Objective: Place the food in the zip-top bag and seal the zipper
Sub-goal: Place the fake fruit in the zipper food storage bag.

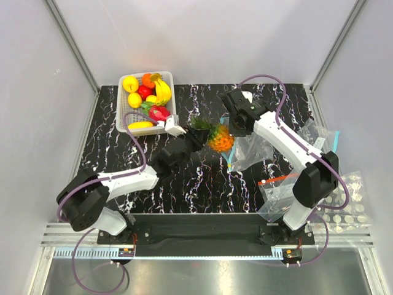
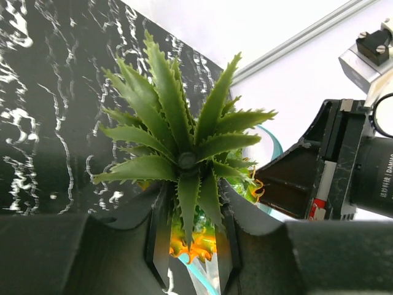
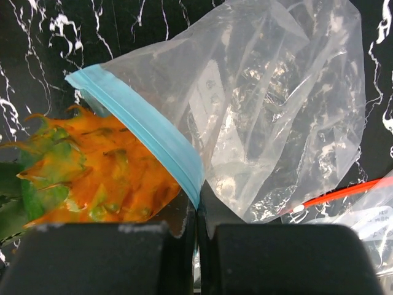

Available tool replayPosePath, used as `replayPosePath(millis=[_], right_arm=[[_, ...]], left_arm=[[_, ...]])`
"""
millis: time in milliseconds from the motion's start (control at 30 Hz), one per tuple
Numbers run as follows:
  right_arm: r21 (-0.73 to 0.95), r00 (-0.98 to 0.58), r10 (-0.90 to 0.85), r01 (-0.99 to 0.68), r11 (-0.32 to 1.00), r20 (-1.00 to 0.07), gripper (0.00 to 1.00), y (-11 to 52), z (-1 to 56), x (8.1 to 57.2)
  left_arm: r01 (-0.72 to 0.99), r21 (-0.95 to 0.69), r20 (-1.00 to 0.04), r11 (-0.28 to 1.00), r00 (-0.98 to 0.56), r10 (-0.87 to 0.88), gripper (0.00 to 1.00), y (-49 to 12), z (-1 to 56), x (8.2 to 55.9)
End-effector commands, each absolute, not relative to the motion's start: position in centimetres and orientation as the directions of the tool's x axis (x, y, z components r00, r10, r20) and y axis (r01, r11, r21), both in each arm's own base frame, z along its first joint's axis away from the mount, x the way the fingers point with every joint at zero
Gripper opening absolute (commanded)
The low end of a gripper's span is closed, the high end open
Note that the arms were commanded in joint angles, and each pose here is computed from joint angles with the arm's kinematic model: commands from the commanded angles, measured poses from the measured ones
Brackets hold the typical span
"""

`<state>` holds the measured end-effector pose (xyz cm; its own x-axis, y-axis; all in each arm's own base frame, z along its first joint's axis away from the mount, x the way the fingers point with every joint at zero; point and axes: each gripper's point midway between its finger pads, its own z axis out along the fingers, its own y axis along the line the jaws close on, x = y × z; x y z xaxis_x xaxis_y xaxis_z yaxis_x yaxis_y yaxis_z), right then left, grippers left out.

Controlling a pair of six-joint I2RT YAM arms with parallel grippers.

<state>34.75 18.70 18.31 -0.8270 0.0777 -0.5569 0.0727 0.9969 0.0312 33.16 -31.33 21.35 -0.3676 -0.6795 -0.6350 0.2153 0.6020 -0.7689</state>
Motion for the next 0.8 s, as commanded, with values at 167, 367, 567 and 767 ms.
replayPosePath(millis=[167, 367, 567, 767], right_arm=[[0.143, -0.83, 0.108, 0.034, 0.989, -0.547, 0.0, 20.4, 19.1, 33.7], [0.211, -0.829, 0.119, 0.001, 0.977, -0.546, 0.0, 21.5, 20.4, 33.2], [0.209, -0.824, 0.117, -0.002, 0.978, -0.554, 0.0, 21.2, 20.8, 33.1], [0.205, -0.827, 0.113, -0.002, 0.979, -0.551, 0.0, 21.2, 20.4, 33.1]], left_arm=[[0.286, -0.658, -0.75, 0.696, -0.179, -0.636, 0.0, -32.1, 27.3, 32.8], [0.307, -0.599, -0.798, 0.739, -0.159, -0.581, 0.0, -33.9, 26.8, 31.9], [0.336, -0.555, -0.831, 0.761, -0.19, -0.522, 0.0, -35.3, 25.2, 31.9], [0.339, -0.537, -0.844, 0.772, -0.212, -0.494, 0.0, -35.7, 23.8, 31.8]])
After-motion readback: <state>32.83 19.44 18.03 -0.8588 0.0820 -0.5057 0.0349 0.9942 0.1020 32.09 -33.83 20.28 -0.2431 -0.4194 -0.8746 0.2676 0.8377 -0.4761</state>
